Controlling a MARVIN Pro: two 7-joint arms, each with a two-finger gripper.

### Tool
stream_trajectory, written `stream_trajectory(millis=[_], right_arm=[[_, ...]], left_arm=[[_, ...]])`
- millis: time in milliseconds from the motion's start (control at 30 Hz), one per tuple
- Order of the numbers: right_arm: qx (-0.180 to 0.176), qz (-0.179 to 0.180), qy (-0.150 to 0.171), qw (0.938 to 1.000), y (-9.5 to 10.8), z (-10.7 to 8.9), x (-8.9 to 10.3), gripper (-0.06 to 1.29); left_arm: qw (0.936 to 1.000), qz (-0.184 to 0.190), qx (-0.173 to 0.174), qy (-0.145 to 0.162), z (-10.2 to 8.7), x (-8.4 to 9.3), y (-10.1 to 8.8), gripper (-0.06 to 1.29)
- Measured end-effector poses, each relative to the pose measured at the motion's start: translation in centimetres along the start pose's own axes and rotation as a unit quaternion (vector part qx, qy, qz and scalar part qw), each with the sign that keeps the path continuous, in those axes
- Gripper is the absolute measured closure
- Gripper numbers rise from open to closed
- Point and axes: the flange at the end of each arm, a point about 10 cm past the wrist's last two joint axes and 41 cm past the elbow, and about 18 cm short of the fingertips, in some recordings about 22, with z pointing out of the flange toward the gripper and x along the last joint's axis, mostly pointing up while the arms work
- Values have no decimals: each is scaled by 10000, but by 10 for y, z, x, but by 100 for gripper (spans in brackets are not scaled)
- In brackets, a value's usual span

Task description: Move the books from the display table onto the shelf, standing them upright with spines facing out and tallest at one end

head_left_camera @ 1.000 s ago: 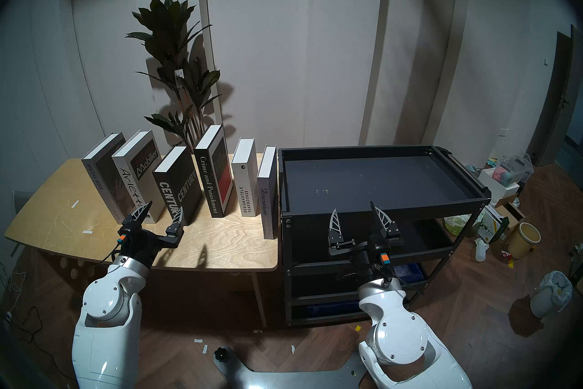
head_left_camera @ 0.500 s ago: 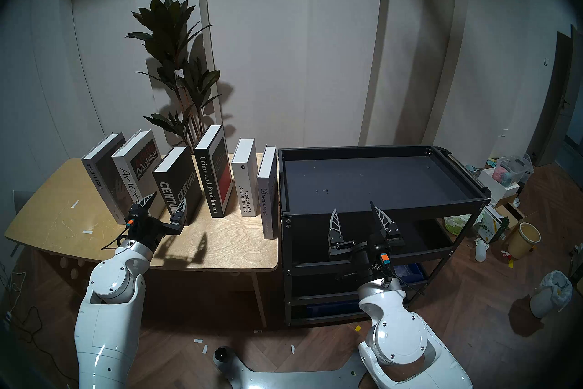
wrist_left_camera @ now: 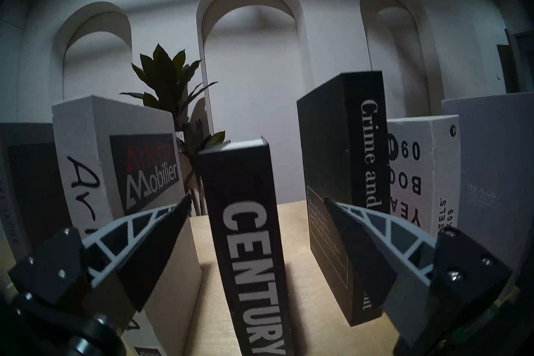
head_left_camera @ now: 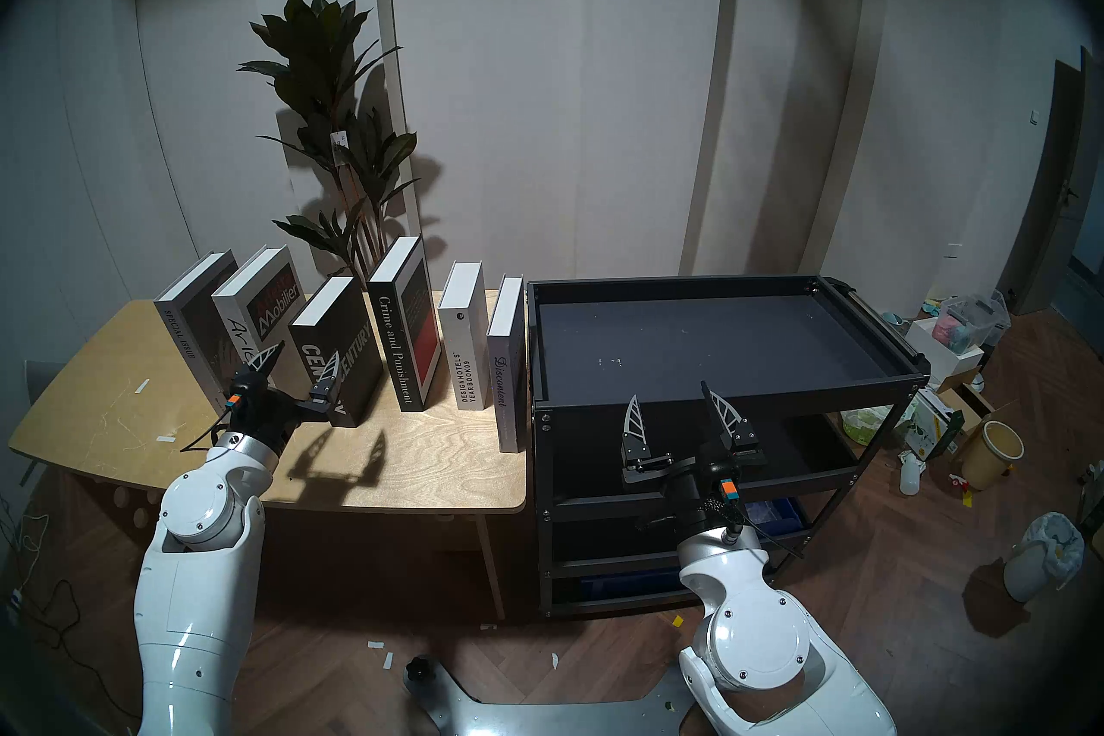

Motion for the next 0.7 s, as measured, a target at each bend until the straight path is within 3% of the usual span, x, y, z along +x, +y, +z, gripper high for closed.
stream_trajectory(millis=[333,533,700], right_arm=[[3,-4,-6,10000,0,0,0,0],[3,-5,-7,10000,0,0,0,0],[4,-3,-5,10000,0,0,0,0]], left_arm=[[9999,69,-49,118,0,8,-2,0],[9999,101,-83,-26,6,-4,-1,0],[9998,96,88,-178,12,-17,-9,0]])
